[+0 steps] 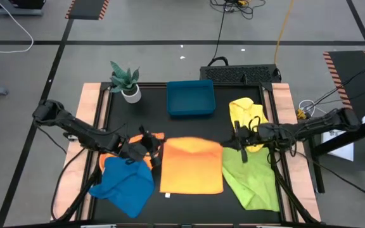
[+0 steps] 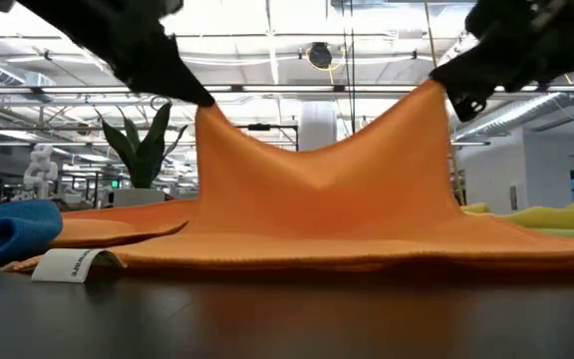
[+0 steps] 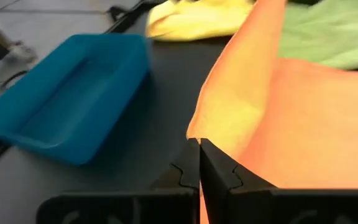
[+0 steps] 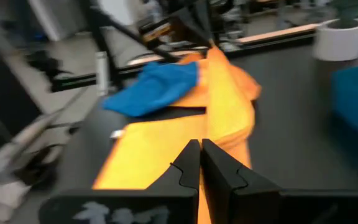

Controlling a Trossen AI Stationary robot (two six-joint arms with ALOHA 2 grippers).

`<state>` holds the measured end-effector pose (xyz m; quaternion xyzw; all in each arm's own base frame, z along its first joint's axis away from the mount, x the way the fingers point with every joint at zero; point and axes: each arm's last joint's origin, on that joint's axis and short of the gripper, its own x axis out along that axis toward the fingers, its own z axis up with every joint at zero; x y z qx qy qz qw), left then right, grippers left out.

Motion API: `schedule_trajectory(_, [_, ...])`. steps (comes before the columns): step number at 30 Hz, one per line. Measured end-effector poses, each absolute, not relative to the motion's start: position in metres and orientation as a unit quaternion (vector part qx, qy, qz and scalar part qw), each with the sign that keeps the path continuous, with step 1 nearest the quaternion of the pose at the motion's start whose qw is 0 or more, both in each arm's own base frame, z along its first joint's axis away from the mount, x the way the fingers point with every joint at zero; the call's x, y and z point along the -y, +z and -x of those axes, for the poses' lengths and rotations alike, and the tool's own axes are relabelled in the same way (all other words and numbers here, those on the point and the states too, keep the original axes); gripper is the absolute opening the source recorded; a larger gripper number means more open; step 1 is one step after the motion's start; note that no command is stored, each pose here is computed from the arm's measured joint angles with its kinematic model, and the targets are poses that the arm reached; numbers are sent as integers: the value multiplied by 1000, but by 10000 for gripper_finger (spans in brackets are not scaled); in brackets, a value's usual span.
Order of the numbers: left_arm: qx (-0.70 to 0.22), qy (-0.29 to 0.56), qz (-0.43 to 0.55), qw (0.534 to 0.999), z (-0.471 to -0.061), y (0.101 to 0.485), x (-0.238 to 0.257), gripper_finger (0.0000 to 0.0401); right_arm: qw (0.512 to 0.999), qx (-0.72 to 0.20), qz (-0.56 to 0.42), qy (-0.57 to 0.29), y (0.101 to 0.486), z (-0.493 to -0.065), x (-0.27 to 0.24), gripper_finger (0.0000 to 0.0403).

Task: Fold microfiber towels
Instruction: Fold the right orange microfiber towel

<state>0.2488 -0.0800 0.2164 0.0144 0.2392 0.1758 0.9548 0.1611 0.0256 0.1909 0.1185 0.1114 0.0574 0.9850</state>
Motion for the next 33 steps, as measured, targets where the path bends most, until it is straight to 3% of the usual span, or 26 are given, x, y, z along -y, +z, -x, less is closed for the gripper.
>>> schedule_trajectory(12, [-248,77,-56,964,-247,184,143,2,968,-35,-193,159,163,-135,-60,0])
schedule_trajectory(20, [-245,87,-75,963,-242,174,156,1,967,-88,-178,158,146,-136,-82,0])
schedule_trajectory(24, [-231,108,-94,962,-238,179,157,2,970,-89,-154,164,155,-152,-95,0])
schedule_trajectory(33, [-253,121,-97,955,-232,176,154,1,965,-201,-88,146,136,-174,-110,0])
